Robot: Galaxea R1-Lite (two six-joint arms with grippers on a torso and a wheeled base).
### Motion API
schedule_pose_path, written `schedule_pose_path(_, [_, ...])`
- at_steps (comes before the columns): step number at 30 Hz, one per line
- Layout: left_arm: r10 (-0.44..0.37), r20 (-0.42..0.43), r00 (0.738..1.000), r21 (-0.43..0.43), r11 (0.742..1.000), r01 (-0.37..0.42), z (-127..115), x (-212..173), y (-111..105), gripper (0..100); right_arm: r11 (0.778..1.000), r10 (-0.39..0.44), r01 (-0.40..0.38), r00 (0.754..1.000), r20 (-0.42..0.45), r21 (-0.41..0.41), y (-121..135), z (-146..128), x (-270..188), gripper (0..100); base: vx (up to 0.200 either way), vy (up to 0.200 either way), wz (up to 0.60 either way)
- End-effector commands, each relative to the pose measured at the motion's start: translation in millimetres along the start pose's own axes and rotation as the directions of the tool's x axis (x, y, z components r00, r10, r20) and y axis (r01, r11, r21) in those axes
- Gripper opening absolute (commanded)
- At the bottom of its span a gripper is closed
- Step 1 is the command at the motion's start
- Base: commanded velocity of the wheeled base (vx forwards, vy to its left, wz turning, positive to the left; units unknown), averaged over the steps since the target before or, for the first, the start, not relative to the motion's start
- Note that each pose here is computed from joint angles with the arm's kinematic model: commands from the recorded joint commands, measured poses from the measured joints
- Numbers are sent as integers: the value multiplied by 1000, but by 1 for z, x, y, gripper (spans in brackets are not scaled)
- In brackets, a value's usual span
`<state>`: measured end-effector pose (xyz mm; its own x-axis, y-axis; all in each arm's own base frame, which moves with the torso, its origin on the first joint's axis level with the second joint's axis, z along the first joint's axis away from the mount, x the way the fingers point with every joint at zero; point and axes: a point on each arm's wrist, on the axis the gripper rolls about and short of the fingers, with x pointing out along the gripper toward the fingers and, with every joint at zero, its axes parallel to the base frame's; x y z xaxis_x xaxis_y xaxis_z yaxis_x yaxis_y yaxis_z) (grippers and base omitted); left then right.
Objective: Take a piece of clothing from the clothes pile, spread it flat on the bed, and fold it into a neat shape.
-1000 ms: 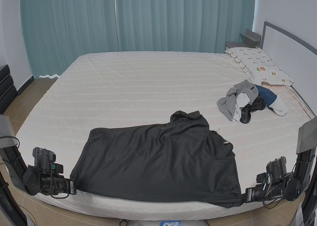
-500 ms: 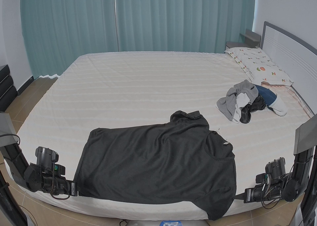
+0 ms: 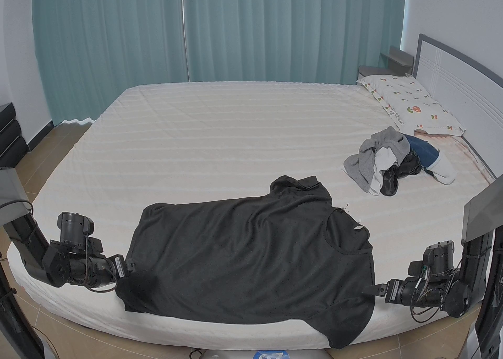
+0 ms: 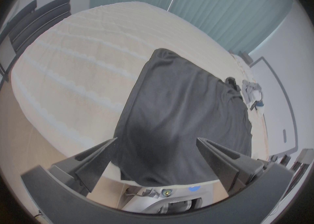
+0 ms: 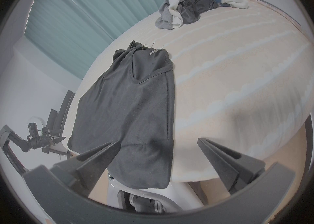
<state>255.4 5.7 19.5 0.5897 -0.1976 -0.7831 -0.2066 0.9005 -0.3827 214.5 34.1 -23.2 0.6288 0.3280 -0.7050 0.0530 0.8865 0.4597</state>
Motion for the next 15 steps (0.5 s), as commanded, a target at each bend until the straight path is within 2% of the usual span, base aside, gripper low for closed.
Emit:
schedule_pose_path(1, [-16,-4,1000,-41,999,16,11,20,0,100,999,-5,5,1000,6,34,-5,2,15,100,0,0,0])
schedule_pose_path(5, [-3,3,1000,-41,999,3,8,41,6,100,997,0,-2,1000,23,73,-4,7,19,100,0,0,0])
schedule_pose_path(11, [71,67,995,-66,996,-67,9,59,14,100,997,-10,8,999,33,74,-6,9,29,100,0,0,0])
schedule_pose_path(15, [84,84,993,-66,995,-79,8,64,16,100,997,-15,12,999,35,73,-6,9,32,100,0,0,0])
